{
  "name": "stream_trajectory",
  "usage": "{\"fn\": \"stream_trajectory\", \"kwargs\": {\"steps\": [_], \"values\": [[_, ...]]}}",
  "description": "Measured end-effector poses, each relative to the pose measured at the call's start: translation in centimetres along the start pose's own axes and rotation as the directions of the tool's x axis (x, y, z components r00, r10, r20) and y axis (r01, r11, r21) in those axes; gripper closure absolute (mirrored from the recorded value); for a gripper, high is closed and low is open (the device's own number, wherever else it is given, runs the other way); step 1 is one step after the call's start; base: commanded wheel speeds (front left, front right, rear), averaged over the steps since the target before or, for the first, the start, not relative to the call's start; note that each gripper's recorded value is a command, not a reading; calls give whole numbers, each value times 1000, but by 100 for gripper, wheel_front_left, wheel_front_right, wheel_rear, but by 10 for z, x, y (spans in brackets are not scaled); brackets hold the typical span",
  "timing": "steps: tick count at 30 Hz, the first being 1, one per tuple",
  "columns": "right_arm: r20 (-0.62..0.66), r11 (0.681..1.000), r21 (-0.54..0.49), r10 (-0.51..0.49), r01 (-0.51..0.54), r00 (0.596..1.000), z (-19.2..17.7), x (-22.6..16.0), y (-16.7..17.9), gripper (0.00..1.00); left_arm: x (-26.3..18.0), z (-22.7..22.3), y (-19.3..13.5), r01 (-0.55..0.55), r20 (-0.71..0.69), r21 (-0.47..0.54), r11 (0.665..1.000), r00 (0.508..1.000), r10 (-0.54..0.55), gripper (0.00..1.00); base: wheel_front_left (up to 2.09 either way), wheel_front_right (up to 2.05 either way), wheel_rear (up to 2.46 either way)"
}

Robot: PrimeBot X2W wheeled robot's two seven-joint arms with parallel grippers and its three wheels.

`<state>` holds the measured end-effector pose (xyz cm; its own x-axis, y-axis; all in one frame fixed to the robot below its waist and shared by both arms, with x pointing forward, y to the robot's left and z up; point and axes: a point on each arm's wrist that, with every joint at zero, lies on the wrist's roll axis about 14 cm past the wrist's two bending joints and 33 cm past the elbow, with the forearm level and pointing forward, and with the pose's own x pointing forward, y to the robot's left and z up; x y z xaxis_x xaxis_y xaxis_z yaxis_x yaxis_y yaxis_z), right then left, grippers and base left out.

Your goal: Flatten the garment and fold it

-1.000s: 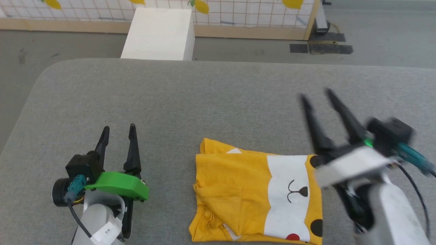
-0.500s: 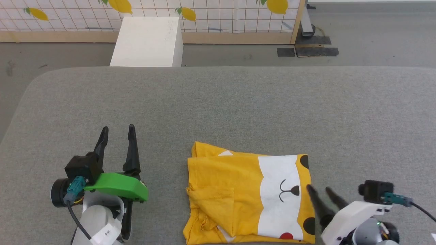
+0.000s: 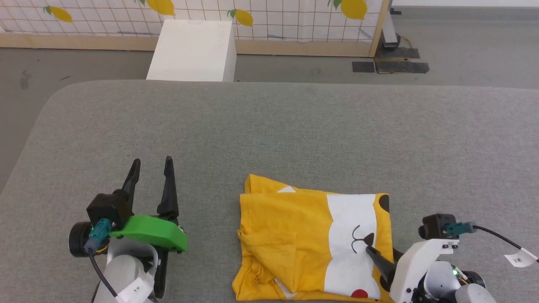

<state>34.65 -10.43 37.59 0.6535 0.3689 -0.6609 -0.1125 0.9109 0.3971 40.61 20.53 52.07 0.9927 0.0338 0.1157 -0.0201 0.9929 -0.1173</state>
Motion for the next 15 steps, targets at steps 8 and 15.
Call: {"fn": "stream_trajectory", "kwargs": {"steps": [8, 15], "values": [[91, 959, -281, -24, 49, 996, 37, -7, 22, 100, -7, -4, 2, -9, -11, -7, 1000, 1000, 9, 0, 0, 0, 0], [258, 733, -647, -50, 211, 965, 113, -28, 49, 100, 4, -1, -8, 11, 5, -12, 1000, 1000, -11, 0, 0, 0, 0]]}}
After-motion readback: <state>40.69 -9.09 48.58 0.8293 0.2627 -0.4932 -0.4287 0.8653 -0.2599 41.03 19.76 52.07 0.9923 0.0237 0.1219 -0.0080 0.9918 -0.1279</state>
